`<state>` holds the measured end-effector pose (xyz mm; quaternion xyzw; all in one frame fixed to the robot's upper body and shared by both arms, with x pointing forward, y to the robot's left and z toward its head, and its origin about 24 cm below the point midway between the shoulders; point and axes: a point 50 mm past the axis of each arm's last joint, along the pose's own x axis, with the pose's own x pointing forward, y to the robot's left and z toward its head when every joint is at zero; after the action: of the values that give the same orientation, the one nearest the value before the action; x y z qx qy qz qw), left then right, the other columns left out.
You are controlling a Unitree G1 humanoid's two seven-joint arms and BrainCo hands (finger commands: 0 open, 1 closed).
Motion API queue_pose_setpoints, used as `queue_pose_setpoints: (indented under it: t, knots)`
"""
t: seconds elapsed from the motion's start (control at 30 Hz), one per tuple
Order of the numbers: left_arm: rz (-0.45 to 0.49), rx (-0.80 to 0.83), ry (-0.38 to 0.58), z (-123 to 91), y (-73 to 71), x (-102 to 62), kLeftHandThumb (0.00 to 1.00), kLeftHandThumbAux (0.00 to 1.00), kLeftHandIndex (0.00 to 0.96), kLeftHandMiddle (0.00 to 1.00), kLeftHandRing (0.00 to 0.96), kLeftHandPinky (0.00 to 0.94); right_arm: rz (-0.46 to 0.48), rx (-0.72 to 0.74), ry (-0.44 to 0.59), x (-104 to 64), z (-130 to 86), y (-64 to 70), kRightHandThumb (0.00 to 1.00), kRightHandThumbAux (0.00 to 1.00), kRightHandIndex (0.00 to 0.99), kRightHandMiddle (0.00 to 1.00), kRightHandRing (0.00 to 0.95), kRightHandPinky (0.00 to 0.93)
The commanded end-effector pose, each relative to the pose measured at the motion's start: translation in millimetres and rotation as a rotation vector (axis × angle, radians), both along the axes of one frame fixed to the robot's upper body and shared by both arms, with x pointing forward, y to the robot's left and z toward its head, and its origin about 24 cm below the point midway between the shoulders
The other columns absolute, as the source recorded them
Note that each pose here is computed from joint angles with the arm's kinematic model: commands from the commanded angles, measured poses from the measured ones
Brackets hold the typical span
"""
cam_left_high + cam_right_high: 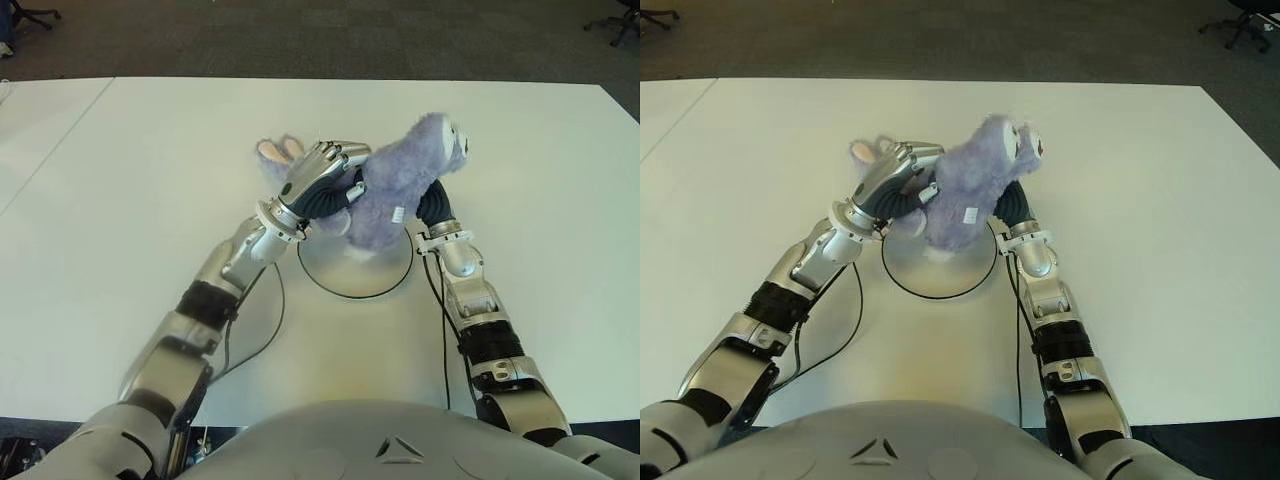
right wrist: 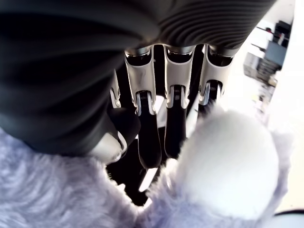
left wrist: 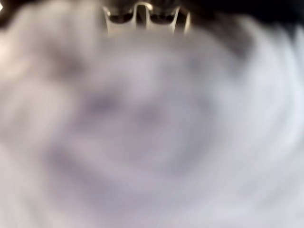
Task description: Put the doll into the plate.
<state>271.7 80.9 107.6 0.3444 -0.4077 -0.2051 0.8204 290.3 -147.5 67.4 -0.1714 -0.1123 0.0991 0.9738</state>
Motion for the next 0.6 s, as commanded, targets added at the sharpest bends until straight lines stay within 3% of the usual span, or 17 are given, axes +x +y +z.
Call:
queue_pose_setpoints:
  t: [0.03, 0.07, 0.1, 0.6]
  knots:
    - [-0.021, 0.013, 0.108, -16, -1.1, -14.5, 0.725, 0.695, 0.44, 0.857, 0.847, 0.851, -0.021, 0.065, 0.14, 0.0, -11, -8.3, 0.462, 0.74, 0.235, 0.156, 0.219, 0.256]
    - [-0.027, 0.008, 0.128, -18, -1.3, -17.1, 0.726, 0.695, 0.44, 0.853, 0.845, 0.85, -0.025, 0.079, 0.155, 0.0, -11, -8.4, 0.275, 0.753, 0.11, 0.149, 0.21, 0.252]
    - [-0.031, 0.004, 0.141, -18, -1.4, -19.0, 0.727, 0.695, 0.441, 0.849, 0.842, 0.848, -0.027, 0.088, 0.165, -0.2, -11, -8.3, 0.22, 0.76, 0.077, 0.145, 0.205, 0.25]
    - [-0.056, -0.033, 0.223, -23, 4.0, -42.2, 0.742, 0.693, 0.441, 0.83, 0.83, 0.847, -0.061, 0.12, 0.22, 0.8, -12, -8.8, 0.161, 0.81, 0.078, 0.137, 0.193, 0.252]
